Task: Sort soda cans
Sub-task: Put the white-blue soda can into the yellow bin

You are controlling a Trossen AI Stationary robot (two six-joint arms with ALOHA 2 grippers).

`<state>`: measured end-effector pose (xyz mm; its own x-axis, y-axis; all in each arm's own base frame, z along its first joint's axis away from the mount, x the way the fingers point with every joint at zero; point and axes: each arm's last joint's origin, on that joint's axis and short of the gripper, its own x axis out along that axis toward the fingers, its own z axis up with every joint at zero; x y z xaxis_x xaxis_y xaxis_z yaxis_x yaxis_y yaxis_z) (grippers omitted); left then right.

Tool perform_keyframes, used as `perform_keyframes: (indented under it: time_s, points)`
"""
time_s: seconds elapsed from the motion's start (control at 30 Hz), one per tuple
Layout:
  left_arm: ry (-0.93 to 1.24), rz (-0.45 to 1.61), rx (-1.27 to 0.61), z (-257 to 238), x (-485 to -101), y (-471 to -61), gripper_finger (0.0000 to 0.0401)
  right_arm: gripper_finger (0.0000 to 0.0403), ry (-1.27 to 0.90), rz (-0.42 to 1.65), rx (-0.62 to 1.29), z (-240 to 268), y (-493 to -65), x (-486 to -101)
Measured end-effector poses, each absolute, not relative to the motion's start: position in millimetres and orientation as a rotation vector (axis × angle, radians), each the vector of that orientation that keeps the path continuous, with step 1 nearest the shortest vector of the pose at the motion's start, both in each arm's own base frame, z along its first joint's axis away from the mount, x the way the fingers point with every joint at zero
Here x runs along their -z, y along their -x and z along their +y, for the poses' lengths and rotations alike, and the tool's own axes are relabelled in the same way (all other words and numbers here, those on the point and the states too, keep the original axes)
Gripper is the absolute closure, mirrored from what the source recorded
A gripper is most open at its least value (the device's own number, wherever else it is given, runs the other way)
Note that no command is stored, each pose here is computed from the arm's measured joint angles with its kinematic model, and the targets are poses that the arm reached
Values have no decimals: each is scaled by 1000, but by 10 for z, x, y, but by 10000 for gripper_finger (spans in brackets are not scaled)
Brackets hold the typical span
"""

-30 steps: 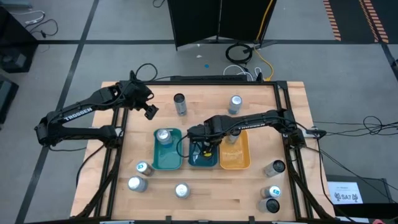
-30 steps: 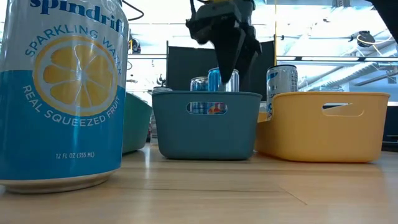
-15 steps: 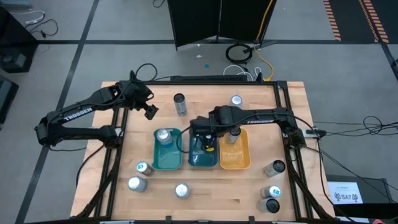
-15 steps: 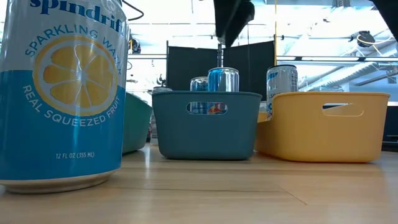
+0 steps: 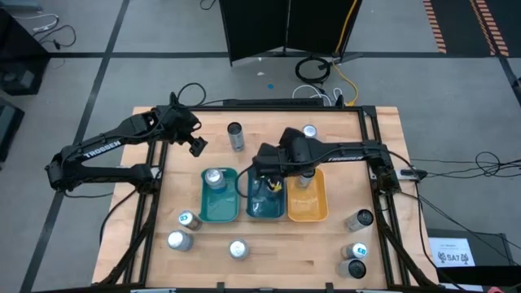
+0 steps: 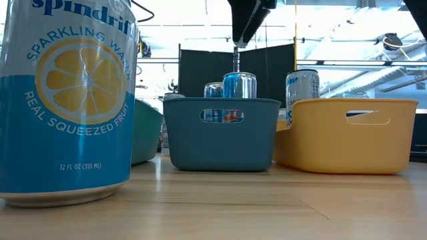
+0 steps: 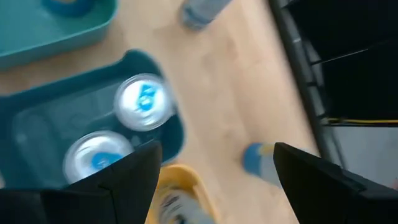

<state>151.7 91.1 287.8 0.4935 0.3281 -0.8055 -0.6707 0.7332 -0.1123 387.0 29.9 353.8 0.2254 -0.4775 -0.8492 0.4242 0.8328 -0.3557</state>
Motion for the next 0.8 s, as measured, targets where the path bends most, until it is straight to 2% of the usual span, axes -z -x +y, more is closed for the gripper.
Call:
perform_keyframes:
  time_s: [0.3,0.43,0.53,0.67,0.8]
  points:
    - [445,858,-629,911,-2879,-1517,19,101,-32,1132,829,-124,-3585,-3674]
    - [445,858,-630,911,-2879,-1517,19,101,-136,1216,963,-467,-3159,-3525]
    - [444,858,-632,912,-2879,-1516,19,101,-303,1227,1063,-713,-2768,-3409]
    - [435,857,-648,922,-2876,-1524,19,101,-615,978,1009,-976,-2457,-3345]
    - [428,861,-662,929,-2871,-1526,19,101,-782,703,857,-1119,-2332,-3313]
